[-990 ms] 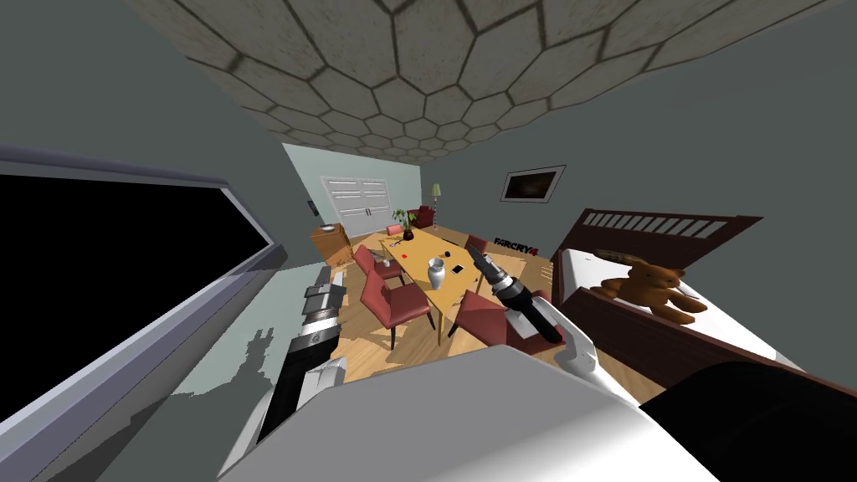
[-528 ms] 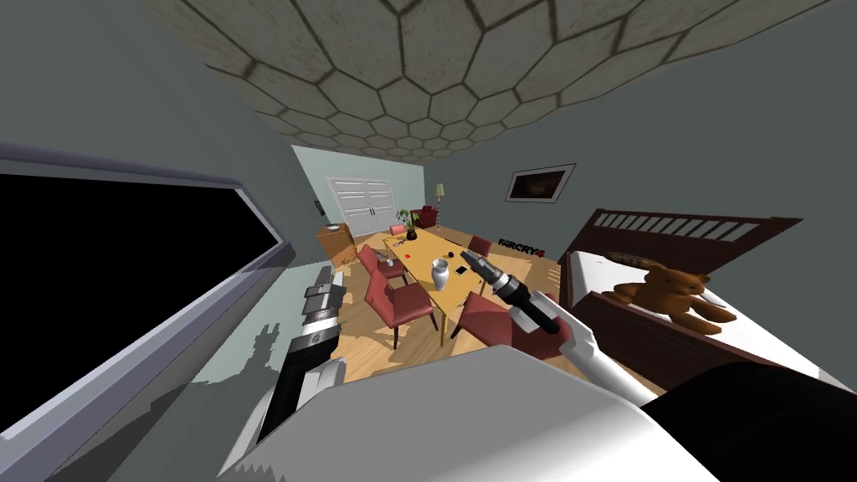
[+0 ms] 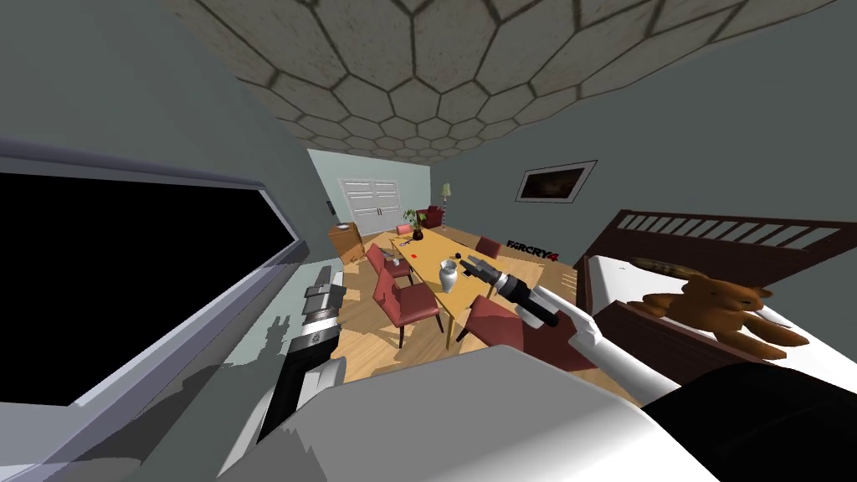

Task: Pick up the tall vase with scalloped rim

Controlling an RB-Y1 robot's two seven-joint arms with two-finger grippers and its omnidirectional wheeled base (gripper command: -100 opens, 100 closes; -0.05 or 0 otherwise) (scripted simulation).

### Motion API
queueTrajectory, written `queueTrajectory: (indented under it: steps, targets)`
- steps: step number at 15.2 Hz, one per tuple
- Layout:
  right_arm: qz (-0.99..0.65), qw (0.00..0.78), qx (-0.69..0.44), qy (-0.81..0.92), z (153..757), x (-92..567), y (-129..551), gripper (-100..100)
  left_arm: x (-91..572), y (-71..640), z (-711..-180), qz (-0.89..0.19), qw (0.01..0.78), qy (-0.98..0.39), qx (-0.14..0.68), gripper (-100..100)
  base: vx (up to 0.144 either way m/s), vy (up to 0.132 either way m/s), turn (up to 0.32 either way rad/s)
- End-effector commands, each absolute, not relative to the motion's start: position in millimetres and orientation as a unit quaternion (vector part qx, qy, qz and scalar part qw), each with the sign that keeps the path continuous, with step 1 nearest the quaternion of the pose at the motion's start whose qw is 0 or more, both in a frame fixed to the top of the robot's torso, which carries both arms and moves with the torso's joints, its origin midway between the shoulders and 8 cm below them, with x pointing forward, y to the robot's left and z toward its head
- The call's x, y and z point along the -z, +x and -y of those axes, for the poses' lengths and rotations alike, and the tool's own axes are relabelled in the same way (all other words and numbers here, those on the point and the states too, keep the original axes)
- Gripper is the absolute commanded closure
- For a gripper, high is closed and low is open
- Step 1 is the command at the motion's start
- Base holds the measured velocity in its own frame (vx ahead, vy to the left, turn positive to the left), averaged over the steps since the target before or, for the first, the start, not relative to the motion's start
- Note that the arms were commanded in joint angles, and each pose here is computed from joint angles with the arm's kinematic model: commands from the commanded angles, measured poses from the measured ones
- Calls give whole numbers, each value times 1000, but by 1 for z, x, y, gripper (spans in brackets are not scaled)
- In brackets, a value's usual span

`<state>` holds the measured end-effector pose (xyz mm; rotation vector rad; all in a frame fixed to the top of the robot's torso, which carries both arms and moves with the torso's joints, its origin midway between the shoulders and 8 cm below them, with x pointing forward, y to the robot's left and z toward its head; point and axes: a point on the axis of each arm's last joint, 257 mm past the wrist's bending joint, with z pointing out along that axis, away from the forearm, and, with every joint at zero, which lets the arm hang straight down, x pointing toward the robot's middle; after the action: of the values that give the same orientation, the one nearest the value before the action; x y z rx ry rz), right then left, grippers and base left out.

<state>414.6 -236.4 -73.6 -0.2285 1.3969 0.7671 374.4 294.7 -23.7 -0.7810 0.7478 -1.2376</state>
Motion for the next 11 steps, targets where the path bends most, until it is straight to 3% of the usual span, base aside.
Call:
queueTrajectory:
  steps: [1,11]
  targets:
    - [-651,680,-314,-121,249,96,421,-100,24,374,-295,-333,681,-348,551,0,50,81,128]
    - [-738,614,-210,-185,315,172,428,-100,24,374,-295,-333,681,-348,552,0,50,92,118]
